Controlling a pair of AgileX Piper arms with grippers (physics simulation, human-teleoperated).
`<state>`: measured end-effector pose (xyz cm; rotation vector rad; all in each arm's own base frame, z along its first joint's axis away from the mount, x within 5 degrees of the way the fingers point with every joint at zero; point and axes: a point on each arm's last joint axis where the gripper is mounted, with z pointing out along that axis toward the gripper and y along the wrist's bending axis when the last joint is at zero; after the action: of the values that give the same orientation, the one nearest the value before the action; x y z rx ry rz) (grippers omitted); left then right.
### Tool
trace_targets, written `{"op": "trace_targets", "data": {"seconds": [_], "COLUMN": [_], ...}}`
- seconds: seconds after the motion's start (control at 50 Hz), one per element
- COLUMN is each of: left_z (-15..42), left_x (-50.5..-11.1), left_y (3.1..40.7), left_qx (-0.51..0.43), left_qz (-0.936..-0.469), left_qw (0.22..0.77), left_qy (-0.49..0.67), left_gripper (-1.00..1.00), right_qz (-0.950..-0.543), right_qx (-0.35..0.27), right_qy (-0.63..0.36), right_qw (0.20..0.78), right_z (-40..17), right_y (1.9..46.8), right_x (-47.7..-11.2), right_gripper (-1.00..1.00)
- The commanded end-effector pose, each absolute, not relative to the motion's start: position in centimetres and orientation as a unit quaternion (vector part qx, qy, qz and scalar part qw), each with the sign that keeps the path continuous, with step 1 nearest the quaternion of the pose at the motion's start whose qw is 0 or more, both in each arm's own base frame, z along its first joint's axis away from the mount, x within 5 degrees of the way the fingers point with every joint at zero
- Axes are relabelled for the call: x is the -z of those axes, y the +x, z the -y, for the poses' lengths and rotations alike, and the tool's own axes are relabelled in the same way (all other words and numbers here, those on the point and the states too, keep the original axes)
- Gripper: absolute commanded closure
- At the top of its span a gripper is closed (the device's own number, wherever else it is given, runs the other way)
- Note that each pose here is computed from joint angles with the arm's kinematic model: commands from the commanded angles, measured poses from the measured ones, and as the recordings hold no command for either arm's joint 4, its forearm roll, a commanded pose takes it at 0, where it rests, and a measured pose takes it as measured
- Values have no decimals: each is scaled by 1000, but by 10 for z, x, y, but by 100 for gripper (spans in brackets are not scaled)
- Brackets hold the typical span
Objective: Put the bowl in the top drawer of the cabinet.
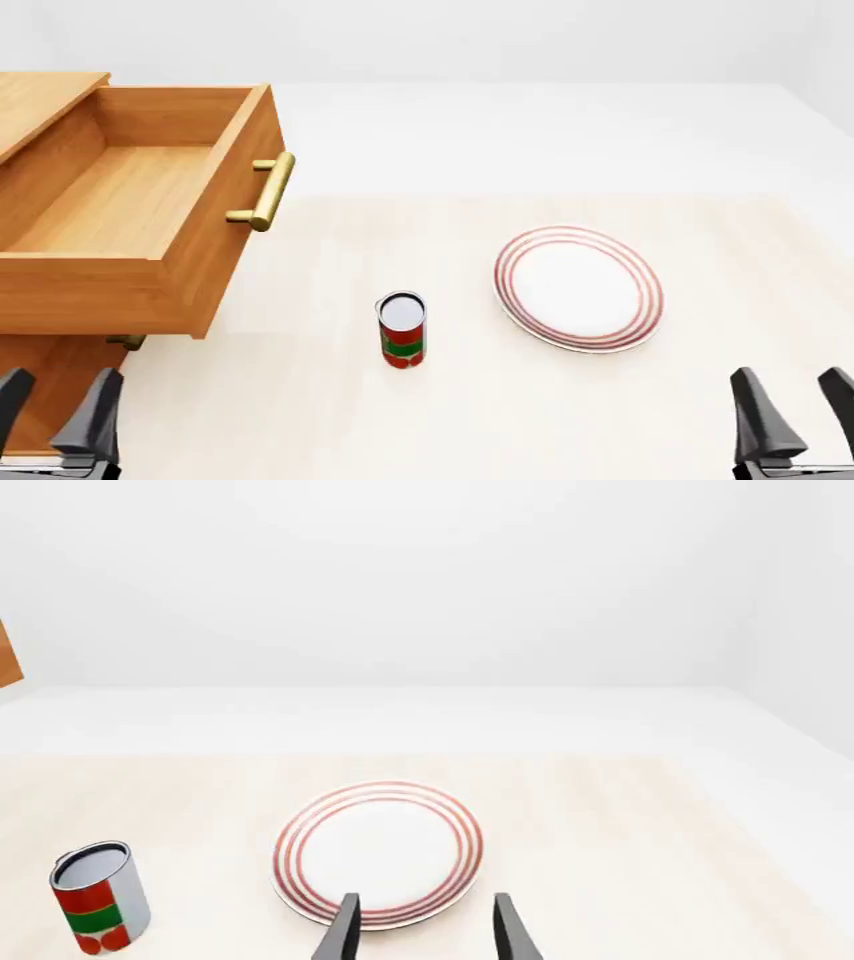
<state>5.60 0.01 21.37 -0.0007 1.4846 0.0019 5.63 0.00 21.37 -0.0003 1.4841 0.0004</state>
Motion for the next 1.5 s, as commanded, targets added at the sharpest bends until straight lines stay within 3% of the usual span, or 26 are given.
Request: {"op": "trace_targets", "data": {"seconds": [0.02,0.84,1.08,1.5], "left_z": [-1,1,8,35], "left_x": [-216,-216,-228,-247], "left_y": [56,55,53,81], "left_qx": [-7,-9,22,103], "left_qz": [-676,-696,-713,-736], "left_qw": [737,718,696,642], "left_qy": [-2,21,88,189], "left_gripper": [-100,-100,-100,-100], "right_qz": [-676,-676,-676,-676], "right_qx": [1,0,0,0], "right_qy": [-2,0,0,0], "right_qw": [737,737,737,737], "right_z": [0,0,0,0], "right_y": [56,56,56,56], "right_x": [-215,-214,-214,-214], "right_gripper": [-100,-100,-100,-100]}}
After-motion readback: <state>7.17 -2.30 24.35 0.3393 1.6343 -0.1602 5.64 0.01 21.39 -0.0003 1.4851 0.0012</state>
